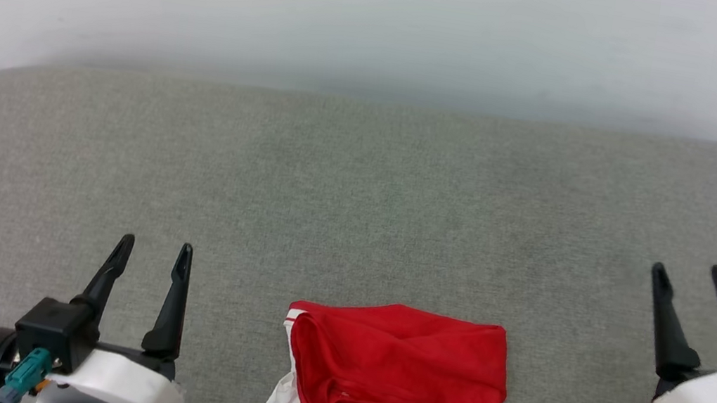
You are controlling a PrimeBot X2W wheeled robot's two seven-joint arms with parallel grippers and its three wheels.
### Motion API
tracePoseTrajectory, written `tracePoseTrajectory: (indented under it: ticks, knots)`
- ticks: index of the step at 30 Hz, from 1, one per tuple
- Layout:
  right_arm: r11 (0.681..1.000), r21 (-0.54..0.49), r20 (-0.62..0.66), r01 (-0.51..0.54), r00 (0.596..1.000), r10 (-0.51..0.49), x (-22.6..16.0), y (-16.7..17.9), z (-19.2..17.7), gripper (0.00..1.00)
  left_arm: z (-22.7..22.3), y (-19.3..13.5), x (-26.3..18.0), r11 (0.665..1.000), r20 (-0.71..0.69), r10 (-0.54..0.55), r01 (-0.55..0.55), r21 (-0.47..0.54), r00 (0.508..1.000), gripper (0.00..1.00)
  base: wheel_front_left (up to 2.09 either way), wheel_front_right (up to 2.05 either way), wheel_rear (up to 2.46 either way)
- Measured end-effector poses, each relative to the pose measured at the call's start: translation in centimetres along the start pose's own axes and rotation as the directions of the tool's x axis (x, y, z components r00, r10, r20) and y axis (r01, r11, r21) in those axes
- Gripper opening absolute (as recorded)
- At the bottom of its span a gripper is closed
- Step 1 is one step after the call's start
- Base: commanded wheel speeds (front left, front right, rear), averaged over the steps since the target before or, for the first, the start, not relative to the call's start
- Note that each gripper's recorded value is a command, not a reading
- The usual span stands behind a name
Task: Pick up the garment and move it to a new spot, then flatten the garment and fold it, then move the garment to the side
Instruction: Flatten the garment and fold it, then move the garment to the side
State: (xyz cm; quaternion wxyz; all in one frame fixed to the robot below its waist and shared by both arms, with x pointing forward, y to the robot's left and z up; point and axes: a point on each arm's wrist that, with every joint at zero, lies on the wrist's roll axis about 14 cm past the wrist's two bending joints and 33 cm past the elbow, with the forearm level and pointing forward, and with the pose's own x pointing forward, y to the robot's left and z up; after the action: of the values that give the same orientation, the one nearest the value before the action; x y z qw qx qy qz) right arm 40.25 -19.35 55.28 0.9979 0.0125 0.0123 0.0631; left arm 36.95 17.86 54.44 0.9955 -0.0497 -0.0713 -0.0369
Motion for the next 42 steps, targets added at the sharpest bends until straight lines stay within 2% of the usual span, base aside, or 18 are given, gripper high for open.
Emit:
tracePoseTrajectory:
  ticks: [5, 10, 14, 22, 32, 38, 40, 42]
  knots:
    - [0.999, -0.006, 0.116, 0.044, 0.992, -0.043, -2.3, -0.2, 1.7, 1.0, 0.3, 0.0, -1.0, 1.0, 0.006, 0.011, -0.011, 0.003, 1.0, 1.0, 0.0, 0.0, 0.0]
    - [1.0, 0.011, 0.083, 0.024, 0.996, -0.025, -5.0, 1.5, 0.0, 1.0, 0.5, 0.2, -2.4, 0.999, 0.007, 0.016, -0.017, 0.029, 1.0, 1.0, 0.0, 0.0, 0.0]
    - [1.0, 0.021, 0.089, 0.017, 0.996, -0.019, -6.0, 2.3, -0.1, 1.0, 0.3, 0.4, -3.0, 0.999, 0.001, 0.025, -0.025, 0.035, 1.0, 1.0, 0.0, 0.0, 0.0]
    - [0.999, 0.032, 0.129, 0.018, 0.991, -0.022, -6.5, 2.7, 1.3, 1.0, -0.3, 0.4, -3.1, 0.999, -0.016, 0.03, -0.03, 0.029, 0.999, 1.0, 0.0, 0.0, 0.0]
    - [0.997, 0.071, 0.098, 0.026, 0.995, -0.033, -6.0, 2.3, 0.7, 1.0, -0.5, 0.9, -2.6, 0.999, -0.018, 0.041, -0.041, 0.024, 0.999, 1.0, 0.0, 0.0, 0.0]
    - [0.977, 0.197, -0.112, 0.082, 0.992, -0.061, -5.8, -0.1, -3.8, 1.0, 0.1, 1.7, -2.4, 0.997, 0.008, 0.071, -0.071, 0.02, 0.997, 1.0, 0.0, 0.0, 0.0]
    - [0.968, 0.23, -0.227, 0.104, 0.973, -0.05, -5.9, -1.0, -6.1, 1.0, 0.4, 2.0, -2.4, 0.996, 0.021, 0.087, -0.087, 0.015, 0.996, 1.0, 0.0, 0.0, 0.0]
    - [0.961, 0.256, -0.355, 0.1, 0.935, -0.003, -6.1, -0.9, -8.7, 1.0, 0.7, 2.1, -2.3, 0.995, 0.032, 0.101, -0.101, 0.008, 0.994, 1.0, 0.0, 0.0, 0.0]
